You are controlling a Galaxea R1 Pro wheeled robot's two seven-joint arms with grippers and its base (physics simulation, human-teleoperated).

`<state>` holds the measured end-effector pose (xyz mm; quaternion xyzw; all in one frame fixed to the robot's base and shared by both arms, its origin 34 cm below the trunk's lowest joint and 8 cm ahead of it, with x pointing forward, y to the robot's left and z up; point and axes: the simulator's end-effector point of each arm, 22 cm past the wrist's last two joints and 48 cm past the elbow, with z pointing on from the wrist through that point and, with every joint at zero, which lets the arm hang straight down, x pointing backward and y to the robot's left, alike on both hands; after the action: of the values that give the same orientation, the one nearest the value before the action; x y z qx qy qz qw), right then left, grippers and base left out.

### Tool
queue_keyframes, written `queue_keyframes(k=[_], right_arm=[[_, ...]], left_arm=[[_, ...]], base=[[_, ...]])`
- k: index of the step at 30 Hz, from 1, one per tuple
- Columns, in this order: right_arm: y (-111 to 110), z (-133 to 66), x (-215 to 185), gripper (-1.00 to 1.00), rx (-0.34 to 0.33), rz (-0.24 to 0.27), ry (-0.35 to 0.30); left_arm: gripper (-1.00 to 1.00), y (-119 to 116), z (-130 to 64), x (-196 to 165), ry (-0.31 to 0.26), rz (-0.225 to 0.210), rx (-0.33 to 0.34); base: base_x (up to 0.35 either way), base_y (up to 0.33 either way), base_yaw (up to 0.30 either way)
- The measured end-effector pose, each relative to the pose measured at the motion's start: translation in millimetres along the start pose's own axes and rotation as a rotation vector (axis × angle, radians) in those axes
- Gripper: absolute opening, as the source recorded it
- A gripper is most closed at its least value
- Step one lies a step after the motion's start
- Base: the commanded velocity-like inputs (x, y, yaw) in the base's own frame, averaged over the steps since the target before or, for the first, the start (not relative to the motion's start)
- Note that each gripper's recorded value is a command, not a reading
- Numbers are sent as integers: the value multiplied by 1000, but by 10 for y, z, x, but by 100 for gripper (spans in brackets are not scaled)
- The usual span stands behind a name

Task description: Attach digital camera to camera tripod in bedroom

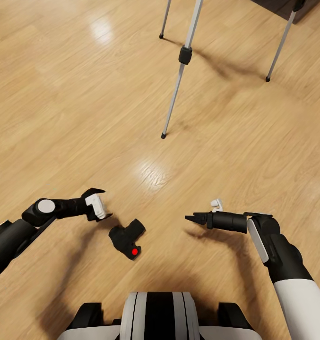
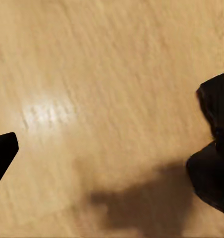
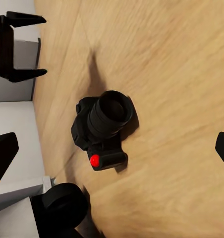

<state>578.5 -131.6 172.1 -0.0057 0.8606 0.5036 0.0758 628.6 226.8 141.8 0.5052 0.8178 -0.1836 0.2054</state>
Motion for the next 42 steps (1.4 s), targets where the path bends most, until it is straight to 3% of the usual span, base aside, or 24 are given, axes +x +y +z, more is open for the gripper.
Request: queue_keyframes(k=[2, 4, 8, 13, 16, 17, 19, 21, 23, 24, 30, 37, 42], right_arm=[[0, 0, -1, 100, 0, 0, 0], [0, 0, -1, 100, 0, -1, 0], [1, 0, -1, 100, 0, -1, 0], [1, 0, -1, 100, -1, 0, 0], [2, 1, 1, 100, -1, 0, 0], [1, 1, 0, 100, -1, -1, 0], [1, 1, -3, 100, -1, -2, -1], [1, 2, -1, 100, -1, -3, -1], [2, 2, -1, 100, -1, -3, -1], [-2, 2, 1, 100, 0, -4, -1], [-3, 1, -2, 100, 1, -5, -2], [-6, 1, -2, 100, 1, -5, -2], [-6, 1, -3, 100, 1, -5, -2]], left_arm=[[100, -64, -87, -39, -43, 41, 57], [100, -74, -279, -80, -106, 118, 119], [100, 150, -640, -114, -174, 183, 135], [100, 343, -883, -5, -189, 170, 134], [100, 341, -916, 79, -182, 154, 152], [100, 179, -839, 90, -190, 150, 211], [100, 72, -771, 54, -198, 158, 242], [100, -197, -635, 33, -185, 228, 319], [100, -290, -579, 37, -170, 264, 344], [100, -528, -404, 75, -113, 346, 408], [100, -850, -345, 371, 52, 455, 558], [100, -873, -363, 429, 90, 481, 580], [100, -892, -341, 396, 86, 485, 582]], base=[[0, 0, 0], [0, 0, 0], [0, 0, 0], [0, 0, 0], [0, 0, 0], [0, 0, 0], [0, 0, 0], [0, 0, 0], [0, 0, 0], [0, 0, 0], [0, 0, 0], [0, 0, 0], [0, 0, 0]])
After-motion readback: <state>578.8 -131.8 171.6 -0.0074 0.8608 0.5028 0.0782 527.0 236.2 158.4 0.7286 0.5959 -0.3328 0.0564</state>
